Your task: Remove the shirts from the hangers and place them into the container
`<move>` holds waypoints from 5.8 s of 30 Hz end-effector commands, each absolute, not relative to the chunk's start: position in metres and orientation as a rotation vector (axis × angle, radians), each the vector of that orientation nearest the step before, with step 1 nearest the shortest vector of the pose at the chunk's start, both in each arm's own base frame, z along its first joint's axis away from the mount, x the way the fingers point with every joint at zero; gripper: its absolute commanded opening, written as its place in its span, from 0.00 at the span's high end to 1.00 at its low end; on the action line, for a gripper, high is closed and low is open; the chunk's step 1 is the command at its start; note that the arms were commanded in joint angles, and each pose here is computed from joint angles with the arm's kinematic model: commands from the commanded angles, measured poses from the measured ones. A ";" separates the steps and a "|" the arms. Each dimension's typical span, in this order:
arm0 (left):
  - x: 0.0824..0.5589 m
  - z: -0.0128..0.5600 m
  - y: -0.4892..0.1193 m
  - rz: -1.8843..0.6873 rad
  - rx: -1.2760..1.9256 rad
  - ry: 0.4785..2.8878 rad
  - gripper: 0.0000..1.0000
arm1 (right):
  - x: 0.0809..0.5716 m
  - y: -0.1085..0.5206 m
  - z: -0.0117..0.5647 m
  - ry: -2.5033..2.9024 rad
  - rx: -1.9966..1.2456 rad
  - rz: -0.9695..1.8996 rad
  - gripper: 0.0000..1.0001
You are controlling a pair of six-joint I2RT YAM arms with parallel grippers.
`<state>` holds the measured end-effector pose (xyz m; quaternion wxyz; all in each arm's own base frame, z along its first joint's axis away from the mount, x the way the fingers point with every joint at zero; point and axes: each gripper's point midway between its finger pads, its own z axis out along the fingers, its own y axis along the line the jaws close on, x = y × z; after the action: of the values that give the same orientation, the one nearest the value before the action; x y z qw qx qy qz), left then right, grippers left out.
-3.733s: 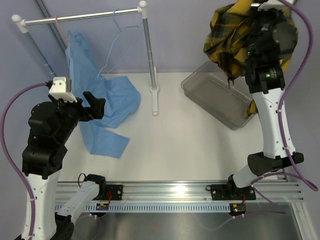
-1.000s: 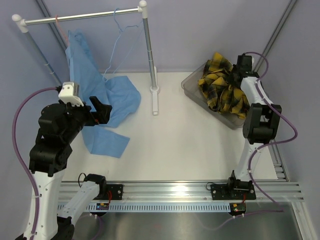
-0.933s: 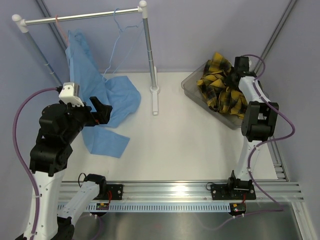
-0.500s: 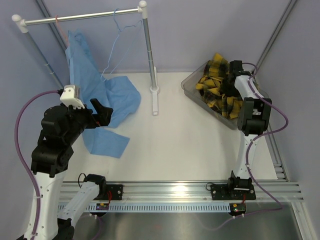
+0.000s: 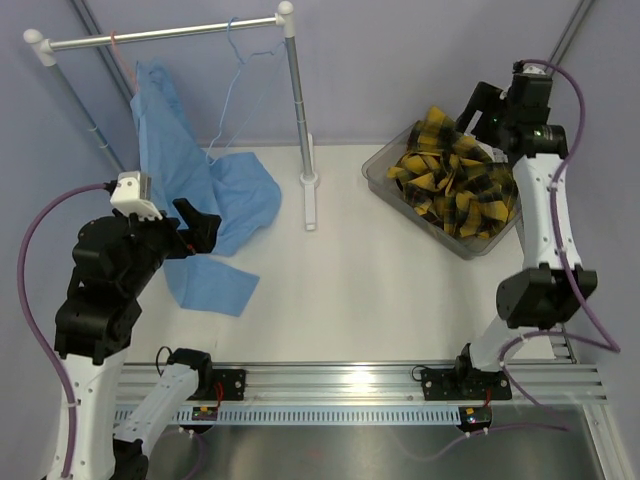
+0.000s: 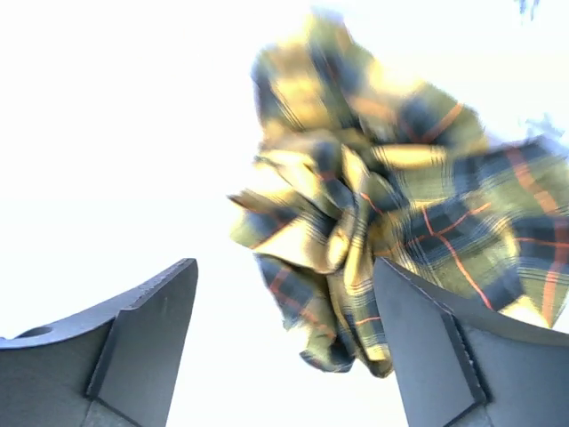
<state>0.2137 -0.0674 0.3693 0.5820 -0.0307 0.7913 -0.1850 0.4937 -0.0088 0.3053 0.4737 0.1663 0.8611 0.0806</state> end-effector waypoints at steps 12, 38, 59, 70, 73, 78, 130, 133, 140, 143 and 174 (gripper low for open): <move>0.272 0.442 -0.005 -0.052 -0.290 1.775 0.01 | 0.296 0.065 0.409 1.727 0.161 0.607 0.00; 0.442 0.377 0.081 0.108 -0.486 1.976 0.74 | 0.211 0.087 0.343 1.803 0.018 0.625 0.00; 0.343 0.464 0.042 -0.073 -0.404 1.749 1.00 | 0.217 0.099 0.343 1.833 -0.017 0.692 0.01; 0.257 0.336 -0.012 -0.304 -0.373 1.966 1.00 | 0.224 0.101 0.339 1.875 -0.048 0.651 0.00; 0.238 0.315 -0.037 -0.393 -0.239 2.012 1.00 | 0.232 0.104 0.337 1.894 -0.064 0.654 0.01; 0.215 0.288 -0.069 -0.518 0.014 2.054 1.00 | 0.251 0.106 0.334 1.949 -0.088 0.600 0.01; 0.199 0.379 -0.266 -0.924 0.785 1.885 1.00 | 0.309 0.307 0.442 1.674 -0.592 0.841 0.45; 0.200 0.382 -0.266 -0.924 0.787 1.873 1.00 | 0.312 0.307 0.440 1.683 -0.589 0.827 0.64; 0.206 0.384 -0.259 -0.873 0.735 1.880 0.62 | 0.319 0.289 0.442 1.685 -0.558 0.712 1.00; 0.205 0.392 -0.257 -0.878 0.723 1.860 0.45 | 0.322 0.282 0.445 1.679 -0.536 0.664 1.00; 0.264 0.399 -0.292 -0.755 0.709 1.863 0.54 | 0.343 0.286 0.423 1.778 -0.489 0.388 1.00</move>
<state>0.2565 -0.2865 0.3675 0.4378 0.2896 0.7956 -0.3024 0.3437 0.2904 0.3899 0.5513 -0.2195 0.7863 0.1719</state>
